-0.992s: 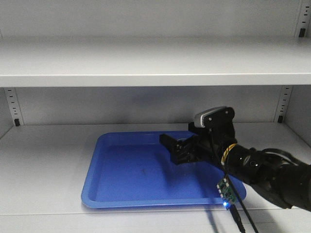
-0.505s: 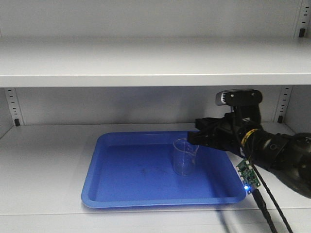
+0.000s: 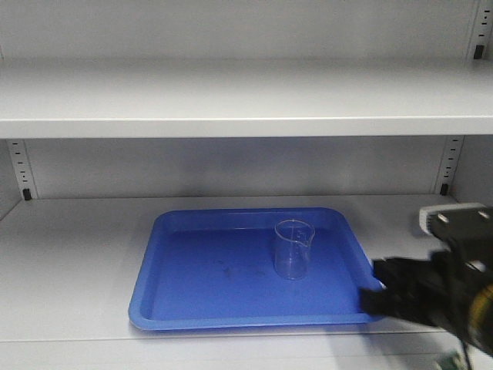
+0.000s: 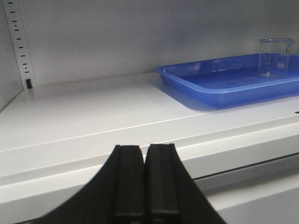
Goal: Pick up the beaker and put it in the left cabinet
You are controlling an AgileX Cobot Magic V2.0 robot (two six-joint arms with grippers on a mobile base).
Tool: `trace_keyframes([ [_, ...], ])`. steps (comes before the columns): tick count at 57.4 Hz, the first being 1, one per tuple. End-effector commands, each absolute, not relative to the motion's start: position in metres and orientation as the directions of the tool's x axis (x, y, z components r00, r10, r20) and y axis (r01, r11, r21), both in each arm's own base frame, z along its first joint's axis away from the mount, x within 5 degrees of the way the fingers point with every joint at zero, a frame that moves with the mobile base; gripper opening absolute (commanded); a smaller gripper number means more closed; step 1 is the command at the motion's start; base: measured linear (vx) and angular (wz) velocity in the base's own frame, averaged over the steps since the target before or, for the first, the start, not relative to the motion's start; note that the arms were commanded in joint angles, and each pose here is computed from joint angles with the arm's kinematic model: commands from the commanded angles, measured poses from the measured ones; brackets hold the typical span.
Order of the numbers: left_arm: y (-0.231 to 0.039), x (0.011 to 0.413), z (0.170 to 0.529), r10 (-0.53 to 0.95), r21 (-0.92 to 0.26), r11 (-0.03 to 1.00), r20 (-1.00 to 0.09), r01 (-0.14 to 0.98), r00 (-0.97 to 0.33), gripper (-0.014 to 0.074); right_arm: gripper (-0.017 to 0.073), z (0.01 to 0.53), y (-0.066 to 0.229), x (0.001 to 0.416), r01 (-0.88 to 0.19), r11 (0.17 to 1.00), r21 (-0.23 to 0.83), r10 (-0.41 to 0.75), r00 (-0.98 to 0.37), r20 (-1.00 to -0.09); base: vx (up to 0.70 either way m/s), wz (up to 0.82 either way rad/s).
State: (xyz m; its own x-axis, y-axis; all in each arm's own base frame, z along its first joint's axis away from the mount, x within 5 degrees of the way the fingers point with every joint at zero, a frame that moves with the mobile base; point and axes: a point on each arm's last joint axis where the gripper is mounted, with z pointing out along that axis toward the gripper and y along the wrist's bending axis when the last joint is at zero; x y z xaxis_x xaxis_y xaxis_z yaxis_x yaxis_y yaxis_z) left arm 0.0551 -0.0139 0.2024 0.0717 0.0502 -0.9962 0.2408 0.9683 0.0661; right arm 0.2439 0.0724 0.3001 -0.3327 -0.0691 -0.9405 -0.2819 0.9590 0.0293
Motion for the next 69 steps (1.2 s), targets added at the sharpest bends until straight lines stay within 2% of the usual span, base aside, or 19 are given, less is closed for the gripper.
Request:
trace_keyframes([
  [1,-0.014,0.054,0.205,0.018,0.054,0.969,-0.988,0.240,0.151,0.0001,-0.0007,0.316,0.066,0.212,-0.318,0.948,0.028,-0.045,-0.220,-0.974,0.00,0.00],
  [20,-0.014,0.054,0.205,0.018,0.054,0.969,-0.988,0.240,0.151,0.0001,-0.0006,0.306,0.044,0.138,-0.322,0.947,0.022,-0.009,-0.093,-0.996,0.00,0.00],
  [41,-0.014,0.054,0.205,0.018,0.054,0.969,-0.988,0.240,0.151,0.0001,-0.0006,0.299,0.039,0.120,-0.318,0.948,0.018,0.000,-0.056,-0.998,0.00,0.00],
  [45,-0.014,0.054,0.205,0.018,0.054,0.969,-0.988,0.240,0.151,0.0001,-0.0006,0.298,0.038,0.120,-0.310,0.950,-0.034,-0.053,-0.055,-0.997,0.00,0.00],
  [48,-0.014,0.054,0.205,0.018,0.054,0.969,-0.988,0.240,0.151,0.0001,-0.0006,0.297,0.036,0.120,-0.298,0.954,-0.036,-0.059,-0.068,-0.996,0.00,0.00],
  [51,-0.014,0.054,0.205,0.018,0.054,0.969,-0.988,0.240,0.151,0.0001,-0.0006,0.296,0.036,0.120,-0.289,0.957,0.010,-0.015,-0.085,-0.996,0.00,0.00],
  [57,-0.014,0.054,0.205,0.018,0.054,0.969,-0.988,0.240,0.151,0.0001,-0.0006,0.294,0.030,0.117,-0.243,0.970,0.011,-0.012,-0.092,-0.996,0.00,0.00],
  [69,-0.014,0.054,0.205,0.018,0.054,0.969,-0.988,0.240,0.151,0.0001,-0.0006,0.266,0.009,0.094,-0.097,0.995,0.017,0.013,-0.037,-0.999,0.00,0.00],
])
